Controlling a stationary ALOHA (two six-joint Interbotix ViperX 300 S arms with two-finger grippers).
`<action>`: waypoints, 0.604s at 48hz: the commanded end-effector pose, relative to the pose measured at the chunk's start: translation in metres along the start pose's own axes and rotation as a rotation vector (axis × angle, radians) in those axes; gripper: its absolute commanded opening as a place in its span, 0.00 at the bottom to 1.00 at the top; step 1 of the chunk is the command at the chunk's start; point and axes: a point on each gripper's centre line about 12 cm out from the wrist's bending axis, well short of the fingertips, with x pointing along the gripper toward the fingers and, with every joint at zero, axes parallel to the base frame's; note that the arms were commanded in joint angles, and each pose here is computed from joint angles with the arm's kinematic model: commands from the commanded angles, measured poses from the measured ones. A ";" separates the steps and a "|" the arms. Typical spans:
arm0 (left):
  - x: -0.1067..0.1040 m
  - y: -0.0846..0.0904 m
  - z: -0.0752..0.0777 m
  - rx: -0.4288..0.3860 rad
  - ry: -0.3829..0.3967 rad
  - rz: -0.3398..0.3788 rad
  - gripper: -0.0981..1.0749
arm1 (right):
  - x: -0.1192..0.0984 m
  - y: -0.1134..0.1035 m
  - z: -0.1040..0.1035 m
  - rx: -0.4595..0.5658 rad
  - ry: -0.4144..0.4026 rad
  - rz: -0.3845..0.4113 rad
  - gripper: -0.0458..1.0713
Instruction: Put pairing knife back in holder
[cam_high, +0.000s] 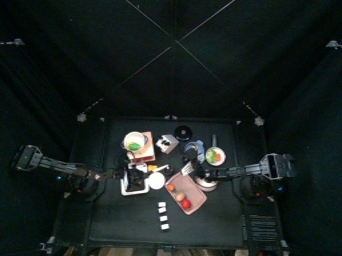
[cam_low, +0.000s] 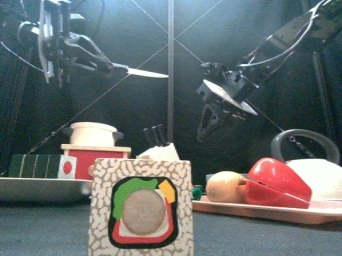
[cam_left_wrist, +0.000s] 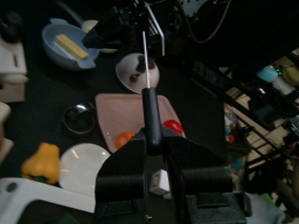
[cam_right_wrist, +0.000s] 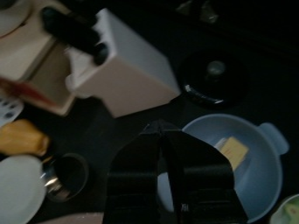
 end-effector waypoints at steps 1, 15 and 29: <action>0.003 0.009 0.021 -0.020 -0.009 0.003 0.39 | 0.006 -0.011 0.018 0.024 -0.035 -0.011 0.23; 0.009 0.008 0.043 0.031 -0.017 -0.013 0.39 | 0.018 -0.023 0.057 0.026 -0.087 0.072 0.23; 0.004 -0.009 0.070 0.031 -0.118 -0.035 0.39 | 0.029 -0.048 0.086 0.028 -0.117 0.100 0.23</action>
